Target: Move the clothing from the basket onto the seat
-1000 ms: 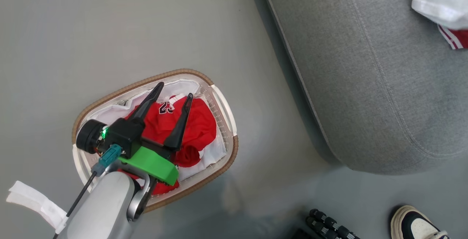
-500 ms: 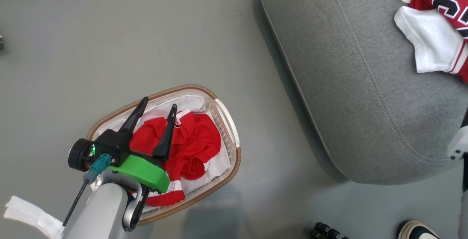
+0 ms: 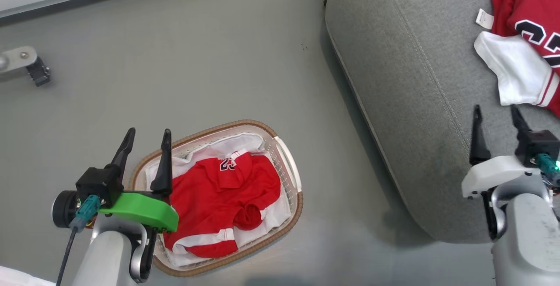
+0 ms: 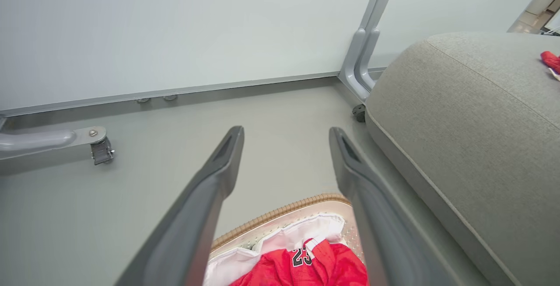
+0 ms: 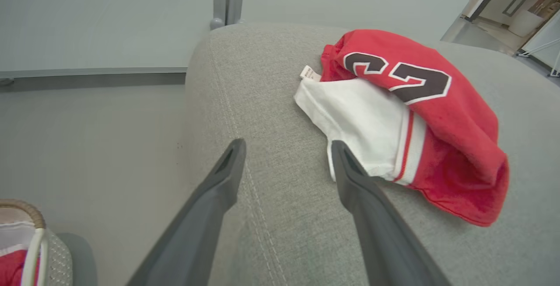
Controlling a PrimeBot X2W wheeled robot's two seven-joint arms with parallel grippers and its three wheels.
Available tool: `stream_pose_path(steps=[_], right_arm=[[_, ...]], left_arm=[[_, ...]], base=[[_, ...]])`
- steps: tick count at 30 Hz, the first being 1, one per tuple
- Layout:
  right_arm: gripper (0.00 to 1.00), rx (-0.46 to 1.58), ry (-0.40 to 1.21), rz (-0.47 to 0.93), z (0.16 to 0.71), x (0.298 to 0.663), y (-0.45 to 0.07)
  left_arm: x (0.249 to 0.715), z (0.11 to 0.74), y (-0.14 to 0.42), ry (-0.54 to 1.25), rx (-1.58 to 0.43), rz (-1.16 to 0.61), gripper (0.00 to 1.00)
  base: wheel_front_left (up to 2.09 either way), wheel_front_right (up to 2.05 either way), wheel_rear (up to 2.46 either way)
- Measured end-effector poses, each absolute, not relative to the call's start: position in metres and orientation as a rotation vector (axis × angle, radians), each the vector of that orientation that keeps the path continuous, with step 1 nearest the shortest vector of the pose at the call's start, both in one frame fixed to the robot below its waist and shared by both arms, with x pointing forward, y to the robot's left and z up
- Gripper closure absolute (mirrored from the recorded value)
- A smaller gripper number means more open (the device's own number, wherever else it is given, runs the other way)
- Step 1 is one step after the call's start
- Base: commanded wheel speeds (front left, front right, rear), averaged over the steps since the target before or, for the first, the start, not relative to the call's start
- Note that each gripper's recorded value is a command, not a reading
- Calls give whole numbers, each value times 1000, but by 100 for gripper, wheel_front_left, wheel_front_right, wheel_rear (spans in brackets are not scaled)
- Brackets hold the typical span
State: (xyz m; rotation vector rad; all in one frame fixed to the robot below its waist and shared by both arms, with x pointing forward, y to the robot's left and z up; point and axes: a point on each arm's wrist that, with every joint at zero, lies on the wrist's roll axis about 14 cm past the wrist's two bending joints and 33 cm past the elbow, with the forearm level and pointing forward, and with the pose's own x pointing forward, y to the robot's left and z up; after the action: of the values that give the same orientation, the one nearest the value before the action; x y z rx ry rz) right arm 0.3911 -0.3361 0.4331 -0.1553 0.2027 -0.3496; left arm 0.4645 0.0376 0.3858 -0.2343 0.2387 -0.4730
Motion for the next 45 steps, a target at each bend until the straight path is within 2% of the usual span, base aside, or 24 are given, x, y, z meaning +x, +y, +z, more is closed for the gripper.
stream_pose_path(steps=[10, 20, 28, 45], right_arm=[[0, -61, 93, -11, 451, 448, -219], [0, 19, 48, 144, 464, 463, -158], [0, 37, 29, 187, 471, 461, -140], [0, 73, 82, 125, 457, 407, -158]], left_arm=[[459, 396, 109, 210, -191, -249, 0], [448, 420, 160, 150, -151, -105, 0], [433, 433, 178, 124, -133, -57, 0], [386, 438, 177, 124, -125, -53, 0]], base=[[0, 0, 0], [0, 0, 0], [0, 0, 0], [0, 0, 0]])
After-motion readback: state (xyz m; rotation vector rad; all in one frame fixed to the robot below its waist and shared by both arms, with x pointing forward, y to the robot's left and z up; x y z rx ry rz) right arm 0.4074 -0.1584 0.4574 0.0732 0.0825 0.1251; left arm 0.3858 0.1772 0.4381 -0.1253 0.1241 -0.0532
